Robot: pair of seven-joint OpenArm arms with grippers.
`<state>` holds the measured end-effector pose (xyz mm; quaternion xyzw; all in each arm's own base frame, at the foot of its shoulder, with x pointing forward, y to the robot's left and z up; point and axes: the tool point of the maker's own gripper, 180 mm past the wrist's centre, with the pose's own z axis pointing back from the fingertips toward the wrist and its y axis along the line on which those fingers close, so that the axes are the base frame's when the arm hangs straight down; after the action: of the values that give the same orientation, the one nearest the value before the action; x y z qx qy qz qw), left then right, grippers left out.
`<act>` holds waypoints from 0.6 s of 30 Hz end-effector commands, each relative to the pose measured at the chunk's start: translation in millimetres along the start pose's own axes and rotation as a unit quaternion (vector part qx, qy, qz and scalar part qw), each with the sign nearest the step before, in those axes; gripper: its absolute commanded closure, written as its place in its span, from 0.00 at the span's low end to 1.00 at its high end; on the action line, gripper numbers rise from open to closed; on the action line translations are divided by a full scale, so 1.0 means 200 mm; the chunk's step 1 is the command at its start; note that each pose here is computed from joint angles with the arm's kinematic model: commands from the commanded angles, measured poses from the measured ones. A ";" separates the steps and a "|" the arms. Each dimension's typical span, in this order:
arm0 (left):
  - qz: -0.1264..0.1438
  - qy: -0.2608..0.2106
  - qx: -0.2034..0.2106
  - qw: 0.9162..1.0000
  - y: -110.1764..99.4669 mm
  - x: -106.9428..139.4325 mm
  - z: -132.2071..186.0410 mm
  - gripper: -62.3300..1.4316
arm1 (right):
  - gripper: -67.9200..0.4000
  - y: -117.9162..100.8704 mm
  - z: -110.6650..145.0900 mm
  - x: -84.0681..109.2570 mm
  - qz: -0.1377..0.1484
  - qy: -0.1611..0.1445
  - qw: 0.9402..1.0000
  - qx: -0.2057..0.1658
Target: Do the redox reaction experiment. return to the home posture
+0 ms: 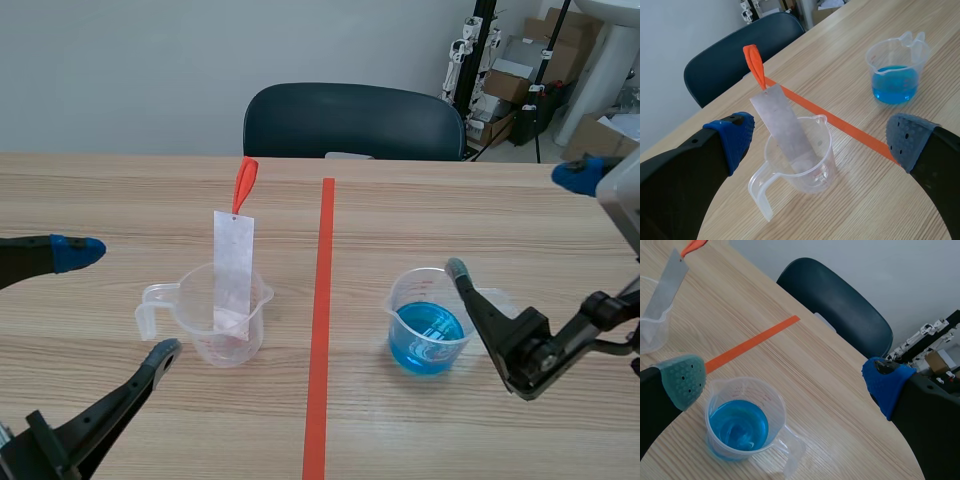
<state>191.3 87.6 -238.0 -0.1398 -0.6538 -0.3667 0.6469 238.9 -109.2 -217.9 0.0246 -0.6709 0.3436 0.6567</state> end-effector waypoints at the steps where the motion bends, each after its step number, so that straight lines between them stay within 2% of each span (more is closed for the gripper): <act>1: 0.004 -0.013 0.003 1.000 0.00 0.03 0.00 0.11 | 0.00 -0.01 -0.01 0.04 0.002 -0.019 1.000 0.000; 9: 0.004 -0.018 0.003 1.000 0.00 0.04 0.00 0.11 | 0.00 0.04 0.00 0.04 -0.008 -0.019 0.999 0.031; 18: 0.004 -0.018 0.003 1.000 0.00 0.04 0.00 0.11 | 0.00 0.05 0.00 0.04 -0.009 -0.019 0.999 0.037</act>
<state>191.0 87.0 -236.3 -0.1417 -0.6571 -0.3658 0.6437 230.0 -95.7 -221.8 0.0651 -0.6607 0.3636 0.6534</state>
